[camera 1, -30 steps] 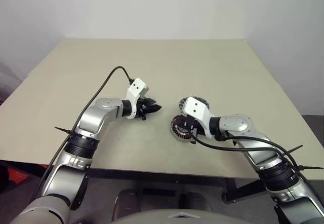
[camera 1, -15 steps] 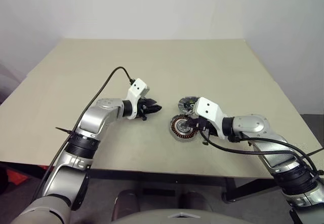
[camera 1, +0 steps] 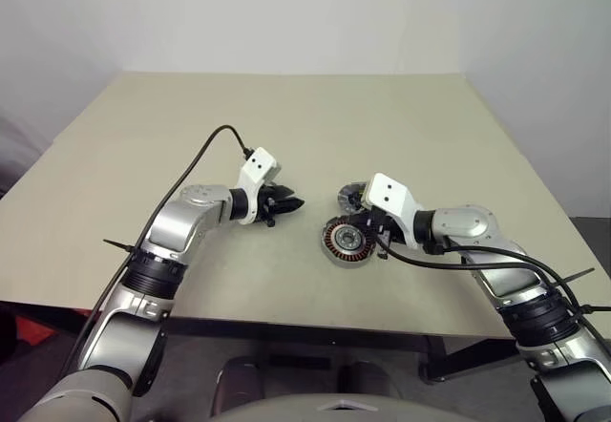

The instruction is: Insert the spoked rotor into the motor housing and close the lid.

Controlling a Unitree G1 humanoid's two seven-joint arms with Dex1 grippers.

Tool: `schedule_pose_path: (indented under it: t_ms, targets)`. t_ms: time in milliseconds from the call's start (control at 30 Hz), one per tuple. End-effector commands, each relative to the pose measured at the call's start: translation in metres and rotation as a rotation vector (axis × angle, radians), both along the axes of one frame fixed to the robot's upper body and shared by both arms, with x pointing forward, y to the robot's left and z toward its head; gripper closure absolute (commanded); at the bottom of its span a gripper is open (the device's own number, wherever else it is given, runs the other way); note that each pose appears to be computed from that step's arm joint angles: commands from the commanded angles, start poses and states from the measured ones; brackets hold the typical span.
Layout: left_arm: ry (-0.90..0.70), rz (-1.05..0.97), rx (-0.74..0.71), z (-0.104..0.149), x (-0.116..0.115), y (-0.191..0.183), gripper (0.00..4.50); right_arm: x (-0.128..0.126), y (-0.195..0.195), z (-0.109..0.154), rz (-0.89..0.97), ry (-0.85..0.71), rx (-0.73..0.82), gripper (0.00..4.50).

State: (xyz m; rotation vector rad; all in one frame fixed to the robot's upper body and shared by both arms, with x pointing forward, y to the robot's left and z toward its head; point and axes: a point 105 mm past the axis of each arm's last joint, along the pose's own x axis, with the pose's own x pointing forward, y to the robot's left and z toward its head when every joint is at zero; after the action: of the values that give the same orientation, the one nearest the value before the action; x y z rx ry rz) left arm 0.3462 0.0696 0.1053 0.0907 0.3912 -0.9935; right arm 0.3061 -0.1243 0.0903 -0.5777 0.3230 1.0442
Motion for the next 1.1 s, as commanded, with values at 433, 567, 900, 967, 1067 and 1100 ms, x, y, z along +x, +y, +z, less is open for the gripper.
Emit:
schedule_pose_path:
  t_ms: [433,567,900,967,1067,1100]
  targets:
    - [-0.049,0.006,-0.007,0.012,0.003,0.004,2.54,0.000,-0.014,-0.037,0.008,0.033,-0.016,4.50]
    - [-0.047,0.007,-0.009,0.011,0.003,0.003,2.54,-0.008,-0.014,-0.027,0.053,0.023,-0.010,4.50]
    - [-0.039,0.004,-0.011,0.009,0.002,0.002,2.54,-0.015,-0.010,-0.018,0.083,0.000,-0.005,4.50]
    - [-0.037,0.003,-0.010,0.008,0.002,0.002,2.54,-0.014,-0.010,-0.018,0.084,-0.007,-0.002,4.50]
    - [-0.035,0.004,-0.010,0.007,0.002,0.002,2.54,-0.013,-0.010,-0.021,0.089,-0.020,0.000,4.50]
    - [-0.035,0.004,-0.010,0.007,0.002,0.002,2.54,-0.012,-0.011,-0.022,0.089,-0.023,0.000,4.50]
